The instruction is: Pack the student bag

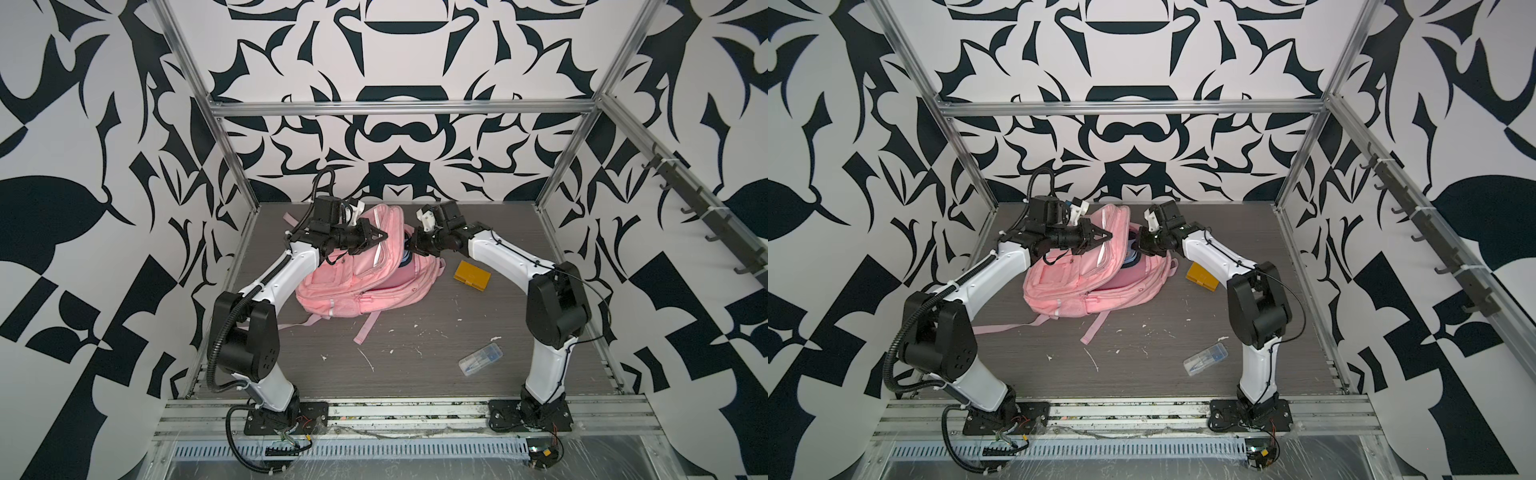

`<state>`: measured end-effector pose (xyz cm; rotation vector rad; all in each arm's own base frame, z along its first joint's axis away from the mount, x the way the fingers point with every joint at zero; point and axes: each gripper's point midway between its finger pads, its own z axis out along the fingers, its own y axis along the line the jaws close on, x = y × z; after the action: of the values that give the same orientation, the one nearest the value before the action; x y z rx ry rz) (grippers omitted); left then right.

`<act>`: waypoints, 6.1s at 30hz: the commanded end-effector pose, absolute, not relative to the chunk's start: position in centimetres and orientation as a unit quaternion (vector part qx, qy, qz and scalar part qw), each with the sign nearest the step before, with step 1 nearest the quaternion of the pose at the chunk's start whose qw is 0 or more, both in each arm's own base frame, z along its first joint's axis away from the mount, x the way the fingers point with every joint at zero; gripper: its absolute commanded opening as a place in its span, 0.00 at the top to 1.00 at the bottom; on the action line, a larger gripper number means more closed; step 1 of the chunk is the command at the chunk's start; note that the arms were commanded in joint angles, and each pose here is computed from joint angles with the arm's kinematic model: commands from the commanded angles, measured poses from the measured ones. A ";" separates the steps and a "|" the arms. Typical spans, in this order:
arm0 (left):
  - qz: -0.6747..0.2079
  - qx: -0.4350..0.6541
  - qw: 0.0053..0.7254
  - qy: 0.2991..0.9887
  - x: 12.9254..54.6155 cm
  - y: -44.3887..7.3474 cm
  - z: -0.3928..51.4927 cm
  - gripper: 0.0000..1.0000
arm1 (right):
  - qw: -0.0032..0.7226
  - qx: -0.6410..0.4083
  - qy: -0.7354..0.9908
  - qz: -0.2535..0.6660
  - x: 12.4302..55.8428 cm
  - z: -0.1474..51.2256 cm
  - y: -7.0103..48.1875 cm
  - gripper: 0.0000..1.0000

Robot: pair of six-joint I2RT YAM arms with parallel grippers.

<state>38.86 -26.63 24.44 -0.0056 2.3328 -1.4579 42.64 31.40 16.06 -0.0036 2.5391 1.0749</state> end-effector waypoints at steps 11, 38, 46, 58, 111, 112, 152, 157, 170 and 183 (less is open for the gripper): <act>-0.602 0.021 0.230 0.765 39.1 -28.4 29.4 1.00 | 0.182 -0.018 0.846 0.502 43.4 16.7 38.0 1.00; -0.476 -0.033 0.164 0.863 41.1 -24.7 20.4 0.80 | 0.332 -0.082 0.875 0.342 36.7 25.1 22.4 0.29; -0.456 -0.038 0.143 0.878 39.9 -25.4 19.4 0.48 | 0.341 -0.114 0.902 0.240 35.1 23.5 24.0 0.31; -0.377 -0.088 0.115 0.915 27.7 -19.3 17.6 0.01 | 0.317 -0.204 0.897 0.232 33.0 21.0 29.0 0.20; -0.350 -0.348 0.150 0.857 23.0 -10.7 4.5 1.00 | 0.270 -0.232 0.908 0.219 29.5 21.0 35.3 0.06; -0.346 -0.355 0.146 0.856 22.8 -10.6 4.3 1.00 | 0.264 -0.234 0.907 0.228 29.3 21.1 35.2 0.07; -0.495 -0.225 0.094 0.834 25.7 -17.8 11.5 1.00 | 0.227 -0.146 0.962 0.044 33.0 9.5 32.8 0.65; -0.490 -0.240 0.086 0.834 26.1 -17.8 10.1 1.00 | 0.232 -0.161 0.958 0.053 32.6 10.2 32.3 0.78; -0.472 -0.205 0.089 0.853 26.8 -17.8 10.5 1.00 | 0.233 -0.157 0.958 0.052 31.5 10.1 30.2 1.00; -0.440 -0.260 0.112 0.852 29.7 -13.1 8.7 1.00 | 0.240 -0.147 0.956 0.082 32.0 11.9 24.3 1.00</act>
<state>28.83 -15.45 9.56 -0.6679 2.5108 -1.3970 31.14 29.80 11.87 -0.4419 2.5871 0.4433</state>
